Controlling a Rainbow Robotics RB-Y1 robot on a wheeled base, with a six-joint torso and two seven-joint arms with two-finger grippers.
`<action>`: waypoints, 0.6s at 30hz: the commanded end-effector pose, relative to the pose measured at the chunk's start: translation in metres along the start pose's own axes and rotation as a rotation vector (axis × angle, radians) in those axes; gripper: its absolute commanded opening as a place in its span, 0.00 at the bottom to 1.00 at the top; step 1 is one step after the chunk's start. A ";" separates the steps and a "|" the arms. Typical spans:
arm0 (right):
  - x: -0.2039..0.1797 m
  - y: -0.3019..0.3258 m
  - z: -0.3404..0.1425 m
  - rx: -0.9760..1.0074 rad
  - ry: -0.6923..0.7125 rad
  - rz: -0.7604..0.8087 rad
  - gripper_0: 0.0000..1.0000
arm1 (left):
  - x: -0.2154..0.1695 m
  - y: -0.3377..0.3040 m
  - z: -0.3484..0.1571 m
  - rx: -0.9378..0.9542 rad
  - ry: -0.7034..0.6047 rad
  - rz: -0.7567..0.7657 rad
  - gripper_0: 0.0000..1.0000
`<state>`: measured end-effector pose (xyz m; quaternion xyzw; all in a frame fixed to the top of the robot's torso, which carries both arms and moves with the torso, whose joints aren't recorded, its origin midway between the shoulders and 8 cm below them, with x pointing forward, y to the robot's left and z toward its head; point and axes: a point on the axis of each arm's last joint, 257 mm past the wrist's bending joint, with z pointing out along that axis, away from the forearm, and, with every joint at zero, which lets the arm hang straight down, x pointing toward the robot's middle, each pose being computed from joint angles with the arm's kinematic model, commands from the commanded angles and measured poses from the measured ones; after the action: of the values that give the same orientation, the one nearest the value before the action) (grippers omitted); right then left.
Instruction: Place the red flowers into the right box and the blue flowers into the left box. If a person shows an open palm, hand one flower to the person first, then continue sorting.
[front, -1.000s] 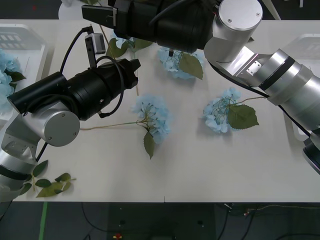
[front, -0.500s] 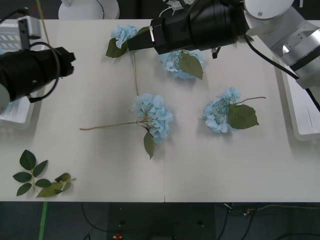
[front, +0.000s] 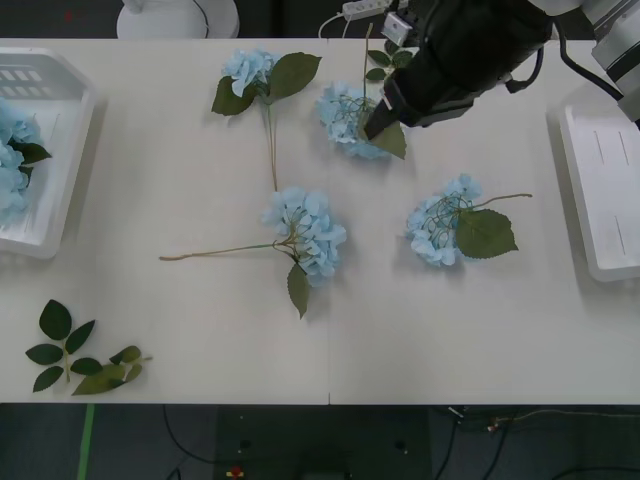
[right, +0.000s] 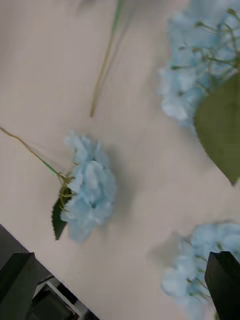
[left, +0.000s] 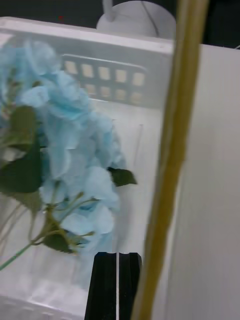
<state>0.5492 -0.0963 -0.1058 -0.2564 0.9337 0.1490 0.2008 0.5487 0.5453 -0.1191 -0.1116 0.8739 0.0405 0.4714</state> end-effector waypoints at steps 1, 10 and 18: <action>-0.007 -0.012 -0.023 0.109 0.039 -0.029 0.99 | -0.015 0.085 -0.011 -0.176 -0.006 0.073 0.00; 0.053 -0.041 -0.016 0.238 0.291 0.011 0.99 | 0.024 0.150 -0.004 -0.309 0.080 0.077 0.00; 0.077 -0.065 0.007 0.358 0.400 0.055 0.99 | 0.039 0.145 0.005 -0.310 0.109 0.128 0.00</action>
<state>0.5190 -0.1937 -0.1734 -0.1943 0.9788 -0.0473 0.0442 0.4890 0.6673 -0.1937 -0.1686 0.8944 0.1583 0.3828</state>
